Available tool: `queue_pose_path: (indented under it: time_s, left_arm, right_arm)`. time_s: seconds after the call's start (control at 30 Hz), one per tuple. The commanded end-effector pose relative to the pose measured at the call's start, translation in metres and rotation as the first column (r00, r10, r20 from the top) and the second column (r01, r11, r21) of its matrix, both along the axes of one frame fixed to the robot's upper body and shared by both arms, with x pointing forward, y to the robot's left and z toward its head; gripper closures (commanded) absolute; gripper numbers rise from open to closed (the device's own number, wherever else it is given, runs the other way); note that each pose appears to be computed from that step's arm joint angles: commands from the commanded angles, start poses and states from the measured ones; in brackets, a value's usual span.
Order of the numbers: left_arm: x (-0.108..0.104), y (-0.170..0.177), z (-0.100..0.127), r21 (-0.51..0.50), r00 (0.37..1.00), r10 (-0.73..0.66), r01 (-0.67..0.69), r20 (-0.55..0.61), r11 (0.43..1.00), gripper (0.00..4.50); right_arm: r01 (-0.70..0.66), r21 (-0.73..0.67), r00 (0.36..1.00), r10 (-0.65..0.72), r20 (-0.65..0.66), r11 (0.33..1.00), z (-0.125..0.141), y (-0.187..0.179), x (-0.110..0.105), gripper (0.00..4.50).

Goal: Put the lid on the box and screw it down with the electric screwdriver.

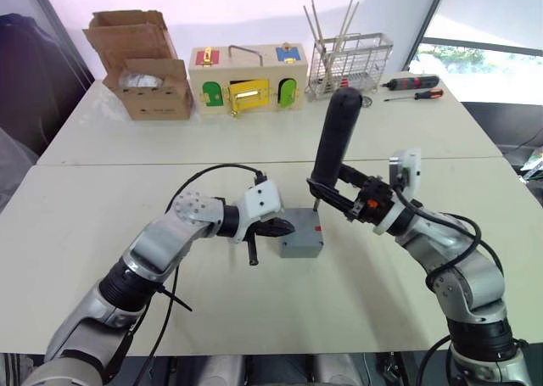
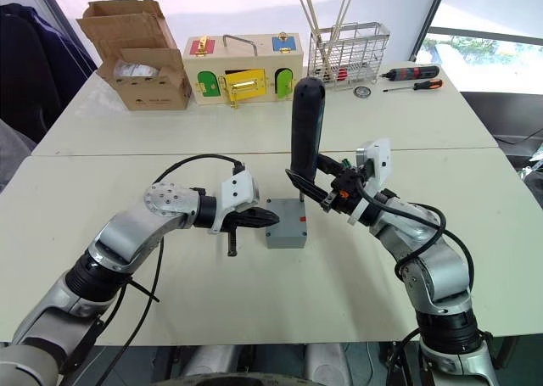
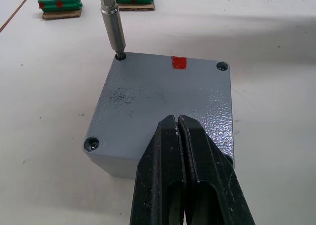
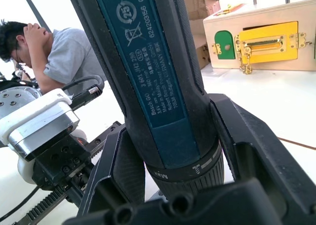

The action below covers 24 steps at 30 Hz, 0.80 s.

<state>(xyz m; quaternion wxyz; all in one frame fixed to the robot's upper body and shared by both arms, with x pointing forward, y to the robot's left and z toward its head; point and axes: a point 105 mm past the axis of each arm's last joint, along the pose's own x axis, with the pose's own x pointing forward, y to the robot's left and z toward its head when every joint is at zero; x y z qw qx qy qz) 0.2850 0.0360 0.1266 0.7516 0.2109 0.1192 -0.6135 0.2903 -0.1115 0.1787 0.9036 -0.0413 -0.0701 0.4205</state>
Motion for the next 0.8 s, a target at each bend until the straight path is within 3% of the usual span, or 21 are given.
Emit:
queue_pose_path:
  time_s: [0.03,0.8]
  left_arm:
    - [-0.002,0.003,-0.008,0.024,1.000,0.000,0.000,-0.012,1.000,4.50]
    - [-0.001,0.002,-0.005,0.029,1.000,0.002,-0.002,0.004,1.000,4.50]
  right_arm:
    - [-0.057,-0.025,0.977,0.051,-0.206,0.998,-0.050,0.010,-0.009,2.72]
    - [-0.017,-0.050,0.968,0.004,-0.253,0.999,-0.065,-0.002,-0.001,2.72]
